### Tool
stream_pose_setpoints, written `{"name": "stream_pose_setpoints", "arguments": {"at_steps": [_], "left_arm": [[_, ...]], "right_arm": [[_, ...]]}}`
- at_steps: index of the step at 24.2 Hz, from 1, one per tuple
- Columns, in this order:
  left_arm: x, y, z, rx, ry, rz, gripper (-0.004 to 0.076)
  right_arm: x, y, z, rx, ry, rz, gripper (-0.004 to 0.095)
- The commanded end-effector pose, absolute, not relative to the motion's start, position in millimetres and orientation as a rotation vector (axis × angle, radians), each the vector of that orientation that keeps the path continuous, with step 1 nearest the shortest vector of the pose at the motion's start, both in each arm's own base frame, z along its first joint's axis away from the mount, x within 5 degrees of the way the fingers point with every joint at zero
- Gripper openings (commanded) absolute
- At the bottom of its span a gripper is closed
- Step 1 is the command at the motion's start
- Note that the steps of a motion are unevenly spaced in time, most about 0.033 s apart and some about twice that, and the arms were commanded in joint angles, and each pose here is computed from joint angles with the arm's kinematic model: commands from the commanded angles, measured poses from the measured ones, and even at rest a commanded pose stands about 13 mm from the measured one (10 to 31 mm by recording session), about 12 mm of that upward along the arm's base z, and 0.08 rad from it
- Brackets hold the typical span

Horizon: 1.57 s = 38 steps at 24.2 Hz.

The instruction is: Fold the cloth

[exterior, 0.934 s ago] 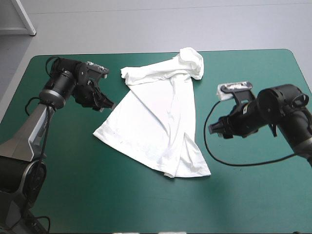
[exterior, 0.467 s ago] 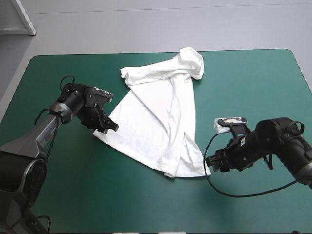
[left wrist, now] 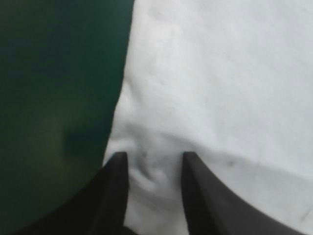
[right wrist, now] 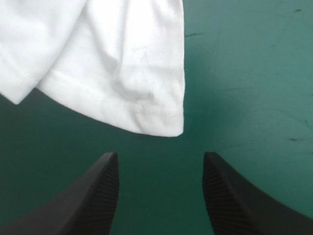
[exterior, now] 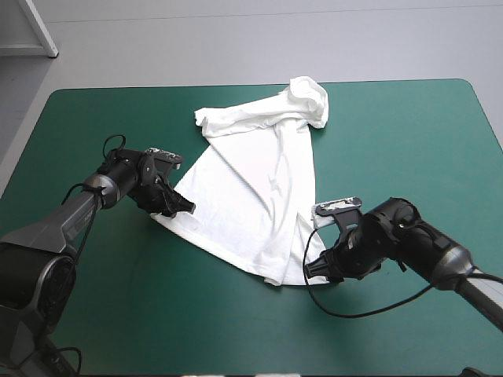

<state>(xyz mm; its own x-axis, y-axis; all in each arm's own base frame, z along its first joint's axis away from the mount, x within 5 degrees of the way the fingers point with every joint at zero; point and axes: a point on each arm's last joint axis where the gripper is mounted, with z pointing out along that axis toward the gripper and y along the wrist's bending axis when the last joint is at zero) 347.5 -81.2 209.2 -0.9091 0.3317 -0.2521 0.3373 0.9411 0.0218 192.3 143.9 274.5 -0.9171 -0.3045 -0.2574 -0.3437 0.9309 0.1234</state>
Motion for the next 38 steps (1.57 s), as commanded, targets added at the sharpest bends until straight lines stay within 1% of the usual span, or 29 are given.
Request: {"name": "stream_pose_setpoints", "arguments": {"at_steps": [1, 3, 7, 12, 14, 16, 17, 18, 19, 20, 22, 24, 27, 32, 34, 38], "left_arm": [[344, -84, 198, 0.462, 2.866, -0.082, 0.0127], [340, -83, 192, 0.482, 2.878, -0.087, -0.0013], [334, -82, 181, 0.498, 2.890, -0.083, -0.0002], [333, -82, 183, 0.497, 2.887, -0.083, -0.0002], [333, -81, 186, 0.496, 2.877, -0.084, -0.0002], [332, -81, 191, 0.496, 2.861, -0.084, -0.0002], [332, -81, 195, 0.500, 2.848, -0.077, -0.0002], [331, -81, 197, 0.499, 2.842, -0.078, -0.0002], [330, -80, 204, 0.497, 2.827, -0.079, -0.0002], [329, -80, 209, 0.495, 2.814, -0.080, -0.0002], [324, -79, 230, 0.490, 2.750, -0.077, -0.0003], [320, -77, 261, 0.487, 2.678, -0.072, -0.0003], [315, -74, 310, 0.491, 2.576, -0.042, -0.0008], [297, -65, 417, 0.465, 2.359, 0.024, -0.0008], [286, -63, 455, 0.444, 2.284, 0.022, -0.0008], [256, -56, 532, 0.397, 2.082, 0.014, -0.0008]], "right_arm": [[202, 151, 272, -0.485, 2.818, 0.234, 0.0492], [207, 154, 263, -0.487, 2.825, 0.226, 0.0492], [217, 162, 237, -0.490, 2.858, 0.203, 0.0492], [228, 170, 217, -0.482, 2.875, 0.205, 0.0492], [230, 172, 201, -0.482, 2.907, 0.187, 0.0484], [230, 172, 184, -0.480, 2.936, 0.172, 0.0395], [228, 172, 179, -0.491, 2.935, 0.171, 0.0284], [226, 172, 179, -0.503, 2.931, 0.168, 0.0224], [224, 173, 182, -0.530, 2.914, 0.165, 0.0066], [223, 173, 186, -0.529, 2.901, 0.174, -0.0008], [222, 171, 207, -0.542, 2.824, 0.190, -0.0019], [223, 164, 239, -0.530, 2.726, 0.176, -0.0019], [225, 153, 285, -0.486, 2.598, 0.094, -0.0019], [221, 128, 374, -0.404, 2.366, -0.055, -0.0019], [216, 118, 416, -0.368, 2.254, -0.069, -0.0019], [199, 101, 496, -0.324, 2.041, -0.033, -0.0019]]}}
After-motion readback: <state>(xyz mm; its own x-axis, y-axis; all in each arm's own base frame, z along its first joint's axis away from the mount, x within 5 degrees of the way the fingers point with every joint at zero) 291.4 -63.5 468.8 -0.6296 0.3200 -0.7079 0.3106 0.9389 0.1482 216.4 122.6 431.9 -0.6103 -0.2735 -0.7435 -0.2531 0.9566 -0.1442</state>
